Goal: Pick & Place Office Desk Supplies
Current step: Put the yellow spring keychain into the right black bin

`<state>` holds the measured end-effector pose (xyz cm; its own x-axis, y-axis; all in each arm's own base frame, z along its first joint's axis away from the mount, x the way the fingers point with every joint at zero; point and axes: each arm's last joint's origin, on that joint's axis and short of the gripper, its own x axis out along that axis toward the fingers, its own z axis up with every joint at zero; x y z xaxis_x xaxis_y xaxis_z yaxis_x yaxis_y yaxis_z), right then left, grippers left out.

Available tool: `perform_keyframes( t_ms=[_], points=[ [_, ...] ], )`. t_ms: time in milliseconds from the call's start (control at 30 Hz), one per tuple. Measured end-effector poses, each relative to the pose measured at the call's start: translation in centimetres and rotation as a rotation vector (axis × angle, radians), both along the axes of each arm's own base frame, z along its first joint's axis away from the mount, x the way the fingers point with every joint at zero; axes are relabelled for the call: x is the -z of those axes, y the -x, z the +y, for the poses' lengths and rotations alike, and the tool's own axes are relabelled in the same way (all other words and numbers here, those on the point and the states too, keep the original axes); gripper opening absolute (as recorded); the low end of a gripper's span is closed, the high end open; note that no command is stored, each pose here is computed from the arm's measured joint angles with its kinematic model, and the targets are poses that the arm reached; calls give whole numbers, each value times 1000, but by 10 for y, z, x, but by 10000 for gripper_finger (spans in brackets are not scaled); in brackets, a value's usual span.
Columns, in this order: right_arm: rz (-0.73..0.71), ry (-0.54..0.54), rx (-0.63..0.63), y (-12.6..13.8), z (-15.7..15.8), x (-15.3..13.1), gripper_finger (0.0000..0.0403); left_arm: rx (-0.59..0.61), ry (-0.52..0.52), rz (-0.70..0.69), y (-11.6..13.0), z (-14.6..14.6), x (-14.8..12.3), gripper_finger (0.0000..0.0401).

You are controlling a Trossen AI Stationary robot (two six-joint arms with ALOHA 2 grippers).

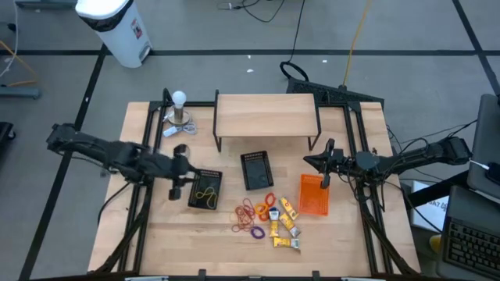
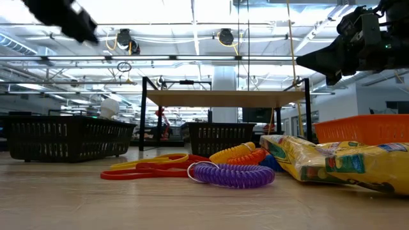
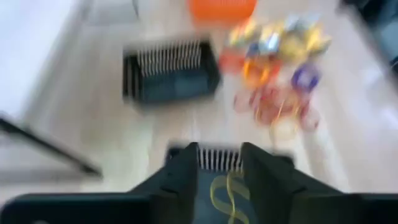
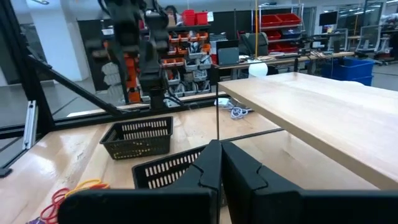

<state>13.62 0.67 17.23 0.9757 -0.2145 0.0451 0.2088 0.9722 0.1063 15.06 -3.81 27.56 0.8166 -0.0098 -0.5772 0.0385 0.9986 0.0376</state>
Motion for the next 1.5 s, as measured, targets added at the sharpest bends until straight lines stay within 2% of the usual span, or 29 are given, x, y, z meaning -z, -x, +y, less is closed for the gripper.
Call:
perform_keyframes(
  t_ms=[167, 233, 367, 433, 600, 800, 967, 1100, 1300, 1400, 1500],
  points=[
    [7, 0, -36, 0, 1, 1, 0, 55, -71, -208, 20, 8, -23, 14],
    [7, 2, -75, 0, 2, 1, 0, 68, -94, -279, 25, 10, -26, 10],
    [6, 4, -116, -1, 3, 1, 0, 187, -101, -447, 31, 11, -27, 4],
    [3, 4, -147, -1, 4, 0, 0, 186, -103, -487, 33, 14, -25, 4],
    [-15, -4, -200, -1, 6, -2, 0, 111, -85, -502, 36, 22, -8, 3],
    [143, 24, -206, -4, 6, 7, 0, 7, -1, -527, 32, 29, 27, 2],
    [144, 18, -203, -11, 7, -9, 0, -86, 59, -508, 28, 34, 61, 2],
    [220, 16, -152, -22, 7, -30, 0, -134, 96, -541, 27, 38, 81, 2],
    [402, 13, -156, -47, 10, -70, 1, -198, 137, -582, 27, 43, 95, 2],
    [504, -9, -160, -66, 13, -88, 23, -229, 130, -592, 28, 46, 98, 6],
    [613, -18, -171, -88, 16, -99, 64, -263, 115, -581, 28, 48, 102, 10]
  ],
)
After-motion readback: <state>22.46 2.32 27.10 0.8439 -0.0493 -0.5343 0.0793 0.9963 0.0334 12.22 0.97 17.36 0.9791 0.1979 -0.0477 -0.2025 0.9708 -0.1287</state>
